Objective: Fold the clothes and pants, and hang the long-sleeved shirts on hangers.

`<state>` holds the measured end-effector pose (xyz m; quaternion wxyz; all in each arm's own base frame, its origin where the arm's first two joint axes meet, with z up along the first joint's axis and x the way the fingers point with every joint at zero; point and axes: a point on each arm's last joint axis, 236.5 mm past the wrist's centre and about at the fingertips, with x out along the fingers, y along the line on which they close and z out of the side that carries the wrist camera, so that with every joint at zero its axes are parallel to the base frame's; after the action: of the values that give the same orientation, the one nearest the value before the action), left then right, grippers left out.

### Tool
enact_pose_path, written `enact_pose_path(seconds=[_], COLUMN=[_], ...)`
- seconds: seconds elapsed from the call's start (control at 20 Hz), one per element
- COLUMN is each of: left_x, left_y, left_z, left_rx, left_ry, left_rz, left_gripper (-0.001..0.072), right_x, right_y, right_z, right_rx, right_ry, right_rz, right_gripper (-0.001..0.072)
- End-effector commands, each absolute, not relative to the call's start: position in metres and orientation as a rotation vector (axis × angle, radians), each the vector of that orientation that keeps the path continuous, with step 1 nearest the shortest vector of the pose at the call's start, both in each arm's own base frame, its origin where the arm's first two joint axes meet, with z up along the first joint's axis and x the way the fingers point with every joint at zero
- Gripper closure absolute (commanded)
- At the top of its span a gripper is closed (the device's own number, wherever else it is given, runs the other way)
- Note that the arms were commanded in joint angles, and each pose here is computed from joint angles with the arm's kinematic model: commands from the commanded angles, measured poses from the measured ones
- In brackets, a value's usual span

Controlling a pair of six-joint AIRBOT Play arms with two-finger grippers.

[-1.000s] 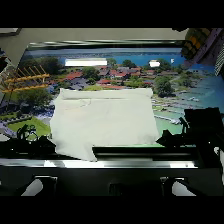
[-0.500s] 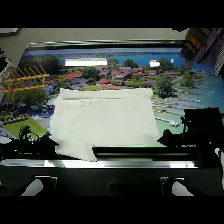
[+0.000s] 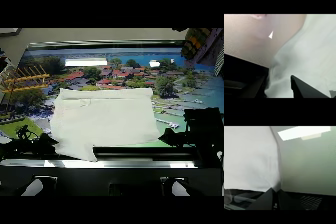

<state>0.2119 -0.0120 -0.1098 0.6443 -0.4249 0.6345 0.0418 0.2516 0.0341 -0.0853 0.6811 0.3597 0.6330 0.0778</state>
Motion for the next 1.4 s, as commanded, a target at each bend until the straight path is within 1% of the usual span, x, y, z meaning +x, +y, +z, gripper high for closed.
enact_pose_path(seconds=[0.0,0.6,0.8,0.85,0.9,0.95,1.1,1.2,1.25,1.35], left_x=[0.211,0.204,0.192,0.192,0.194,0.196,0.201,0.201,0.202,0.208], left_y=[-0.011,-0.018,-0.024,-0.023,-0.021,-0.018,-0.013,-0.013,-0.012,-0.008], left_z=[-0.111,-0.109,-0.119,-0.121,-0.123,-0.124,-0.126,-0.126,-0.125,-0.121], left_rx=[-0.962,-0.976,-0.995,-0.994,-0.991,-0.986,-0.976,-0.975,-0.973,-0.960], left_ry=[1.449,1.483,1.510,1.504,1.495,1.482,1.454,1.453,1.452,1.434], left_rz=[0.098,0.076,0.089,0.098,0.107,0.117,0.137,0.137,0.136,0.132], left_gripper=[0.0329,0.0329,0.0330,0.0359,0.0458,0.0479,0.0487,0.0640,0.0689,0.0689], right_x=[0.253,0.253,0.253,0.253,0.252,0.251,0.250,0.250,0.250,0.251], right_y=[0.033,0.034,0.034,0.034,0.035,0.035,0.036,0.036,0.037,0.043], right_z=[-0.081,-0.081,-0.081,-0.081,-0.080,-0.080,-0.080,-0.080,-0.079,-0.073], right_rx=[0.806,0.813,0.813,0.814,0.814,0.815,0.816,0.815,0.812,0.793], right_ry=[1.405,1.406,1.407,1.409,1.412,1.414,1.419,1.420,1.420,1.402], right_rz=[0.168,0.163,0.163,0.165,0.167,0.170,0.174,0.178,0.185,0.242], right_gripper=[0.0679,0.0679,0.0679,0.0679,0.0679,0.0679,0.0679,0.0679,0.0679,0.0679])
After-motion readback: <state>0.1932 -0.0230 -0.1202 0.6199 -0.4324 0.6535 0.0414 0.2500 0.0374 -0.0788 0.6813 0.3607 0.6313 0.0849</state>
